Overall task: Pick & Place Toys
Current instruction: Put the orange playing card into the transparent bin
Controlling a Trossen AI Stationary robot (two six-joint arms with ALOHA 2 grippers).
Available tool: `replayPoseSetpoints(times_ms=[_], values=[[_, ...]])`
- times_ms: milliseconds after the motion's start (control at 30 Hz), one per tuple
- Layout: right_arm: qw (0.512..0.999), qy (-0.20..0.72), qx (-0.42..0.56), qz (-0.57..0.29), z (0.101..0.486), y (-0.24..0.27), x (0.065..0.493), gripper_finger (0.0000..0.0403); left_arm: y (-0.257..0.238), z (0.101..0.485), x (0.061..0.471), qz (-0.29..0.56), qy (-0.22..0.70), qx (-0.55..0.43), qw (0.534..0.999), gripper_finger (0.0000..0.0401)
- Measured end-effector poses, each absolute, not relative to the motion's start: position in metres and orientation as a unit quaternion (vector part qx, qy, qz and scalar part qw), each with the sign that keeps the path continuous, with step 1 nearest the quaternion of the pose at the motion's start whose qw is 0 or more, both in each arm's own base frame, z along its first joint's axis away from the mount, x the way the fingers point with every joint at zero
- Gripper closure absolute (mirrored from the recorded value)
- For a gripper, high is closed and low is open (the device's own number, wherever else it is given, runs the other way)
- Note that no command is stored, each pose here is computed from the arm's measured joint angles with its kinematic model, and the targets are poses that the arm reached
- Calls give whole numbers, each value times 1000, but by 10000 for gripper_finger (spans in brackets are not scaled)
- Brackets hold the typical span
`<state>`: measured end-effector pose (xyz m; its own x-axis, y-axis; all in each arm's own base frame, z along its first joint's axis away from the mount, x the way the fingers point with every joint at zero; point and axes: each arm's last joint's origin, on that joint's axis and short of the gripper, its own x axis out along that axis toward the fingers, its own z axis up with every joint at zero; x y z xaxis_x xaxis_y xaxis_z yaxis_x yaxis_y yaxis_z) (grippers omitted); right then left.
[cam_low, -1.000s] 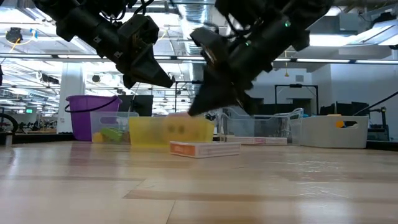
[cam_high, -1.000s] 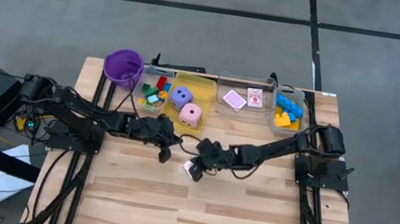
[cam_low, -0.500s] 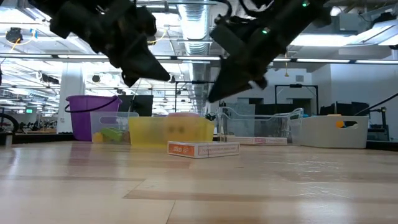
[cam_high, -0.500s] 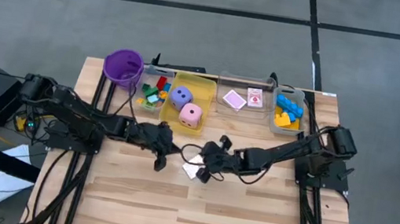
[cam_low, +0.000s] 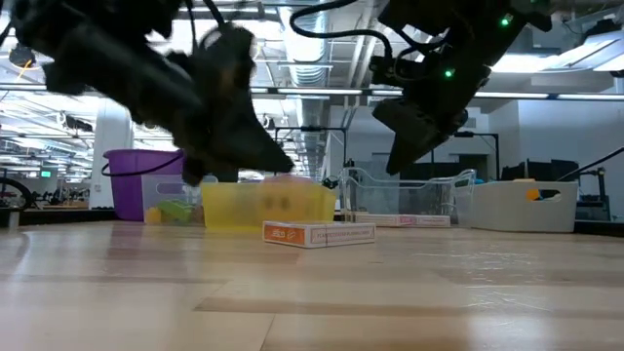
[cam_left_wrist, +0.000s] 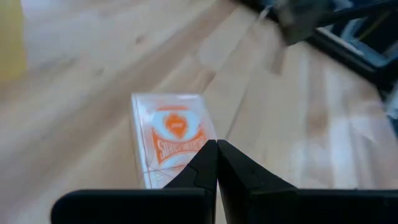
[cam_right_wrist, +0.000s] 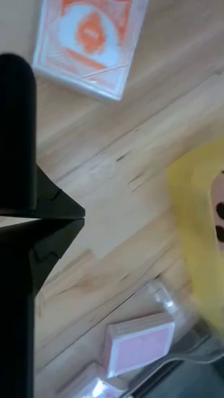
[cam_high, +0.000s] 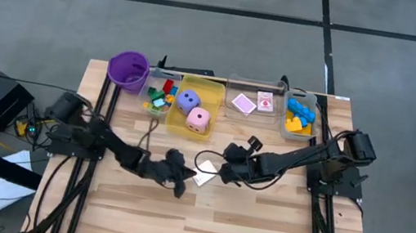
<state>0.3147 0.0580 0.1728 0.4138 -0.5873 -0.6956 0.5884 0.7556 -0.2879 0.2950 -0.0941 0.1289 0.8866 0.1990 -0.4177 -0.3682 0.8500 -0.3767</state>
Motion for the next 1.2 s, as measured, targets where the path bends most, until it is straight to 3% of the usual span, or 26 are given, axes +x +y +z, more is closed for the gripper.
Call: replayPoseSetpoints(times_ms=[300, 767, 1200], values=[[858, 413, -20, -304, 175, 65, 320, 403, -108, 103, 332, 153, 225, -241, 932, 401], [902, 411, -12, -135, 163, 92, 320, 403, -108, 95, 329, 169, 295, -228, 912, 401], [913, 381, 18, -147, 151, 79, 319, 403, -106, 93, 329, 161, 307, -228, 910, 401]])
